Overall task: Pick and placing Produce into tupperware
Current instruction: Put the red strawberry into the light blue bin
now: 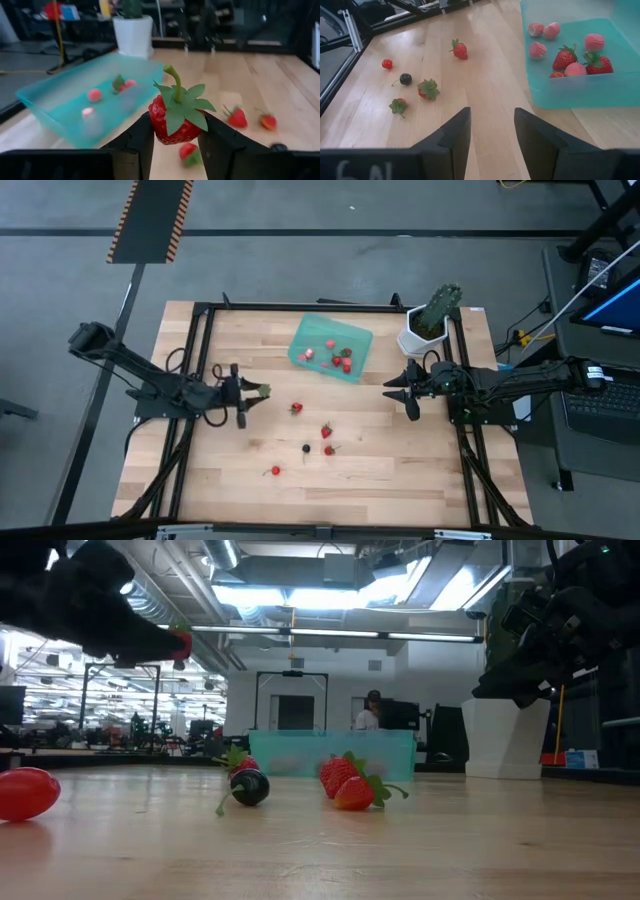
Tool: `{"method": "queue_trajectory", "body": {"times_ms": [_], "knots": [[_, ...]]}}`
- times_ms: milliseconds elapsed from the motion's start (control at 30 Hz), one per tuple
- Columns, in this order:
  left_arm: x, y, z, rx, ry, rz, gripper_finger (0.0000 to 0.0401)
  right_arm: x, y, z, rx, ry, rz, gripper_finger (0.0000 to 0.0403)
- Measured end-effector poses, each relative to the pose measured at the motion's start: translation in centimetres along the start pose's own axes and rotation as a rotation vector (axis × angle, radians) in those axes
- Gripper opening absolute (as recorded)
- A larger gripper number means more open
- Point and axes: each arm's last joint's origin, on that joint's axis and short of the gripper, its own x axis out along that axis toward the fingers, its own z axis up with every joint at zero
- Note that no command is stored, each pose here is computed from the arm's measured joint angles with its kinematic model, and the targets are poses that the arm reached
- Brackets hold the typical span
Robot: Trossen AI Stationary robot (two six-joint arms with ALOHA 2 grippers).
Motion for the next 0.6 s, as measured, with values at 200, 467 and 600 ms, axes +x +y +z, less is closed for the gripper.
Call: {"method": "queue_trajectory", "body": {"times_ms": [200,467,600], "knots": [[-0.5,0.6,-0.5,-0.023,-0.122,0.007,0.012,0.0,0.0,0.0,0.0,0.0,0.0,0.0154],[-0.4,1.0,0.3,0.041,-0.174,0.106,0.012,0.0,0.0,0.0,0.0,0.0,0.0,0.0154],[-0.1,1.6,0.3,0.035,-0.168,0.189,0.012,0.0,0.0,0.0,-0.004,0.0,0.0,0.0154]]}}
